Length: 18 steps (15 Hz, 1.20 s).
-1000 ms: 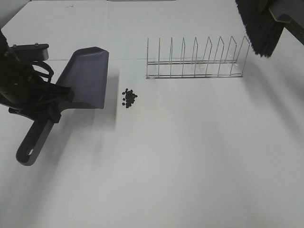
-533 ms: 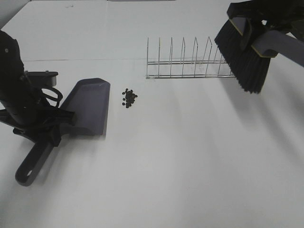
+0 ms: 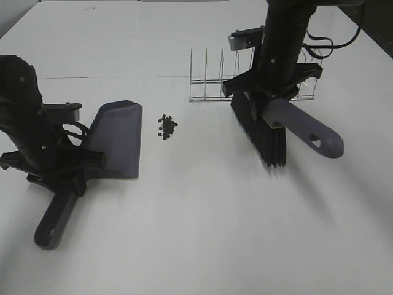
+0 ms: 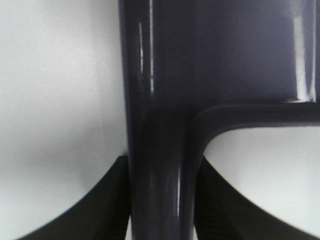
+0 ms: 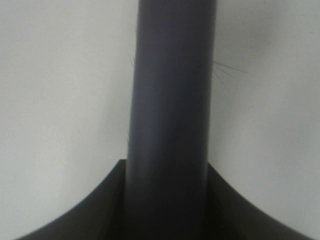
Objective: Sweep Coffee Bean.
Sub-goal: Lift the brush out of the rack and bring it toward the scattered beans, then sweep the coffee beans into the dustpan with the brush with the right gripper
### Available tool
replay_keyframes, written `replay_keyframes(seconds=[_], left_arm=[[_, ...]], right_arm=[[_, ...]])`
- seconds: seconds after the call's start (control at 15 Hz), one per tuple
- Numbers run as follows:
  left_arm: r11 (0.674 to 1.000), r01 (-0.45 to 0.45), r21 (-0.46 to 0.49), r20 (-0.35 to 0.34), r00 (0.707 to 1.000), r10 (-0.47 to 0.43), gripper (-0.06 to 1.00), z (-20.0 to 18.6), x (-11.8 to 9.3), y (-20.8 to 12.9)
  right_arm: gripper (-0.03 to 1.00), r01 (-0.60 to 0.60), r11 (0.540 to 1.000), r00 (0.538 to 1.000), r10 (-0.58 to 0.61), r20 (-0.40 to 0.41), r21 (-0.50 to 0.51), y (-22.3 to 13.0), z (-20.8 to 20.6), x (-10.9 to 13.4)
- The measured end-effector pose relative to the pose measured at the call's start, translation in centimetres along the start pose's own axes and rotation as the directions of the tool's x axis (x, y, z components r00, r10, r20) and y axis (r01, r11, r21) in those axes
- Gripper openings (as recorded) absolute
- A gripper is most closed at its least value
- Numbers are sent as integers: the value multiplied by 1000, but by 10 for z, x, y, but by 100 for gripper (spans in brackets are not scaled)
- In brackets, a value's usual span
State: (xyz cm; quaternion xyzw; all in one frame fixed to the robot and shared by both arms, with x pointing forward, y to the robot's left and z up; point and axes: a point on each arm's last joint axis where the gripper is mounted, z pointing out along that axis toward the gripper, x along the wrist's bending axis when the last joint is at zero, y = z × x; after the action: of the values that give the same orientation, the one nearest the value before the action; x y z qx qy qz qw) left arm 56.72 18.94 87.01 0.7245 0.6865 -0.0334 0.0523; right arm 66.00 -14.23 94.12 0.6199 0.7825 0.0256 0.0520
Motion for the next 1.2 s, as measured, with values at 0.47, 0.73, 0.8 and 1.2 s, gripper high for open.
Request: replay_keyframes(seconds=[0.47, 0.73, 0.8, 1.2], left_arm=[[1000, -27, 3, 3, 1000, 27, 32, 4, -15, -4], [1000, -22, 19, 1, 1000, 22, 32, 7, -15, -3], [1000, -22, 21, 1, 1000, 22, 32, 8, -15, -4], [1000, -22, 22, 1, 1000, 21, 32, 8, -15, -4]], right_arm=[[26, 112, 994, 994, -112, -5, 8, 27, 24, 66], [26, 212, 976, 971, -216, -97, -51, 34, 28, 123], [26, 223, 973, 963, -229, -142, -61, 32, 26, 137], [26, 288, 943, 930, -318, -187, -167, 31, -5, 175]])
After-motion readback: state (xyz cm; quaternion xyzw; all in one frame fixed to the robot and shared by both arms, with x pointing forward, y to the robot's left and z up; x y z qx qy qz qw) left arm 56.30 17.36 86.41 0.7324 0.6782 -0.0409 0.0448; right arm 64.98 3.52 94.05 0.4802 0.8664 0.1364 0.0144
